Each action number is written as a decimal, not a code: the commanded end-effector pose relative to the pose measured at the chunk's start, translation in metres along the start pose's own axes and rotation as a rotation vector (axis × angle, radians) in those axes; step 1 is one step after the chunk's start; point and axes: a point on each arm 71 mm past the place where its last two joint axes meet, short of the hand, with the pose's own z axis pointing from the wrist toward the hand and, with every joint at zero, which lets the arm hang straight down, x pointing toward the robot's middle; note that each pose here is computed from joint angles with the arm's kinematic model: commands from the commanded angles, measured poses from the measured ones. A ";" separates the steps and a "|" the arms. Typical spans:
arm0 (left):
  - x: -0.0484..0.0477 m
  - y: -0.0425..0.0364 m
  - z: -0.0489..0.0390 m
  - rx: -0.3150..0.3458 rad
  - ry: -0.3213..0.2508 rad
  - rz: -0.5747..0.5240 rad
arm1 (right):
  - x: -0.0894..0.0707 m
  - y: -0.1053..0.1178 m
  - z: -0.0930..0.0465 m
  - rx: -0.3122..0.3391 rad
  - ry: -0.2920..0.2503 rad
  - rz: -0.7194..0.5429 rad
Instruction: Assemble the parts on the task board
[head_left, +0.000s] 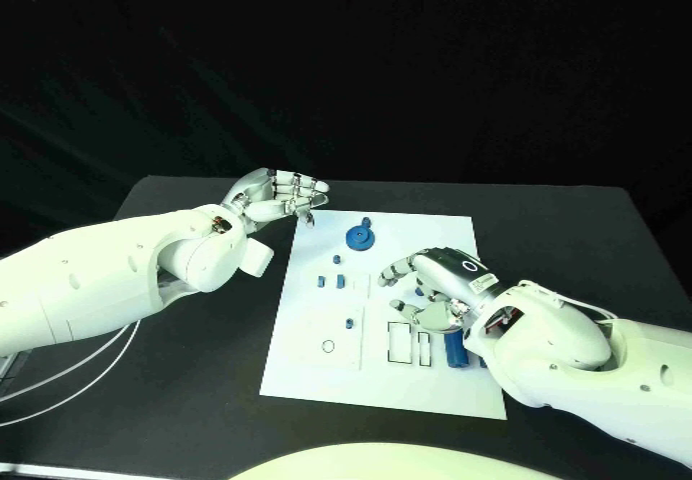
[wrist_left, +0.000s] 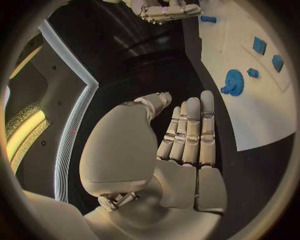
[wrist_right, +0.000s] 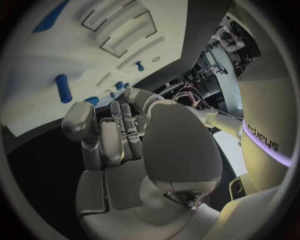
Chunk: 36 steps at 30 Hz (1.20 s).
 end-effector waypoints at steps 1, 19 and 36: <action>0.0016 -0.0004 0.0007 0.004 0.018 -0.006 | -0.008 -0.010 -0.002 0.046 0.071 -0.004; 0.0020 0.0006 0.0017 -0.003 0.029 -0.009 | -0.014 -0.054 0.007 0.177 0.181 -0.111; 0.0019 0.0014 0.0009 -0.014 0.040 -0.013 | -0.003 -0.051 0.014 0.166 0.181 -0.118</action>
